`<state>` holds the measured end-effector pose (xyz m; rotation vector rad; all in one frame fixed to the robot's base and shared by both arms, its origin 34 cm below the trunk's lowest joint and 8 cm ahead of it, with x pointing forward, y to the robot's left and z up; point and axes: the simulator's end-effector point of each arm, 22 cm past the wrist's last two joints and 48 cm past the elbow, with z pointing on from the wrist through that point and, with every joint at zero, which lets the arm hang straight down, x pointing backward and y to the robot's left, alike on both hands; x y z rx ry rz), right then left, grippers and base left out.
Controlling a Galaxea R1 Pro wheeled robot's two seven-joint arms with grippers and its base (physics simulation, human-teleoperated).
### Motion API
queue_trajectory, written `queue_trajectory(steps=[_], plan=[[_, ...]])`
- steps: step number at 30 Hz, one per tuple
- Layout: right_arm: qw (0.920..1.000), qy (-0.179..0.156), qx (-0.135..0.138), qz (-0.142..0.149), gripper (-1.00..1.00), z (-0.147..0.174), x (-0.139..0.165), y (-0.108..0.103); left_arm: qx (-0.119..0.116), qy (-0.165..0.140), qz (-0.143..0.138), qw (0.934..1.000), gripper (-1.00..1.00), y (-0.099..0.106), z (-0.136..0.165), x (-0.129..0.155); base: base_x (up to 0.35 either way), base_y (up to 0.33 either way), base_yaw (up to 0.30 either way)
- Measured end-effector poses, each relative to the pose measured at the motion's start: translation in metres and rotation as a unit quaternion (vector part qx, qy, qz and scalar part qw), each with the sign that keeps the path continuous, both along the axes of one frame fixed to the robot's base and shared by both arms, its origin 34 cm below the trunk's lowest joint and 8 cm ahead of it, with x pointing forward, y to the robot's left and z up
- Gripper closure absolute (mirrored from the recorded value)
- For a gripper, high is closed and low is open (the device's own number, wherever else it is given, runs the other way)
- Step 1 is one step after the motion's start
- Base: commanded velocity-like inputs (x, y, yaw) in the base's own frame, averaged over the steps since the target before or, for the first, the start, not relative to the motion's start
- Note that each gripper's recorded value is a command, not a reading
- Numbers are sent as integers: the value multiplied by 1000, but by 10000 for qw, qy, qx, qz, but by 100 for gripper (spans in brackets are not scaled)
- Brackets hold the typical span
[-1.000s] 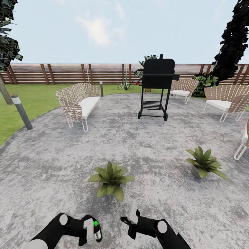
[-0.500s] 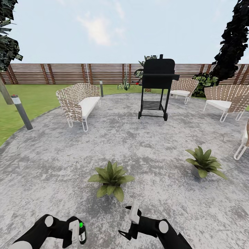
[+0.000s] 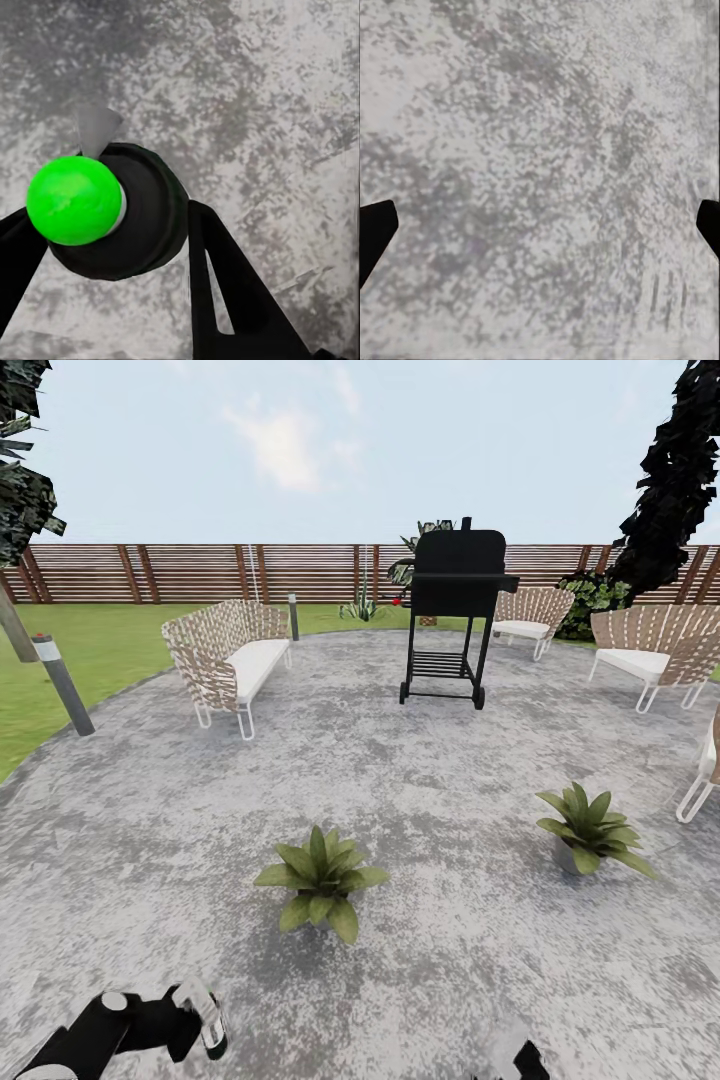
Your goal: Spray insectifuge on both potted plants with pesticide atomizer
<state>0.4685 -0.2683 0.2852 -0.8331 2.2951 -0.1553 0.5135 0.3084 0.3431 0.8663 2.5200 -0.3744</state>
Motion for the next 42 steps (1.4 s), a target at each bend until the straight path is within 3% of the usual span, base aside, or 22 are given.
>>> queue_trajectory(steps=[1, 4, 7, 10, 21, 25, 31, 33, 37, 38, 39, 42], plan=[[9997, -39, -59, -216, -100, -1, -2, -6, 34, 93, 90, 9999, 100, 3, -1, -1, 0, 0, 0], [9915, -125, 63, -1291, -100, 0, -4, -28, 152, 443, 384, 9982, 100, 11, -4, -5, 0, 0, 0], [9715, -150, 332, -2344, -100, 0, -8, -49, 230, 840, 677, 9939, 100, 14, -8, -12, 0, 0, 0], [9549, -148, 484, -2925, -100, -1, -13, -61, 240, 1042, 823, 9909, 100, 9, -6, -10, 0, 0, 0], [9498, -136, 520, -3083, -100, -2, -16, -64, 222, 1079, 810, 9906, 100, 2, -5, -8, 0, 0, 0], [9496, -136, 521, -3088, -100, -2, -16, -64, 167, 1116, 763, 9907, 100, -12, -3, -4, 0, 0, 0], [9490, -131, 518, -3109, -100, -3, -17, -64, 390, 1523, 686, 9852, 100, -29, 4, 2, 0, 0, 0], [9489, -127, 516, -3111, -100, -3, -18, -64, 481, 1628, 616, 9836, 100, -40, 9, 8, 0, 0, 0], [9489, -126, 515, -3112, -100, -3, -18, -65, 553, 1769, 740, 9799, 100, -54, 25, 28, 77, 0, 0], [9492, -124, 514, -3102, -100, -3, -19, -65, 610, 2103, 945, 9712, 100, -76, 39, 36, 267, 0, 0], [9491, -127, 515, -3105, -100, -3, -19, -65, 527, 1797, 988, 9773, 100, -80, 67, 75, 190, 0, 0], [9492, -124, 512, -3103, -100, -3, -19, -65, 569, 1831, 967, 9767, 100, -79, 63, 71, 68, -1, 0]])
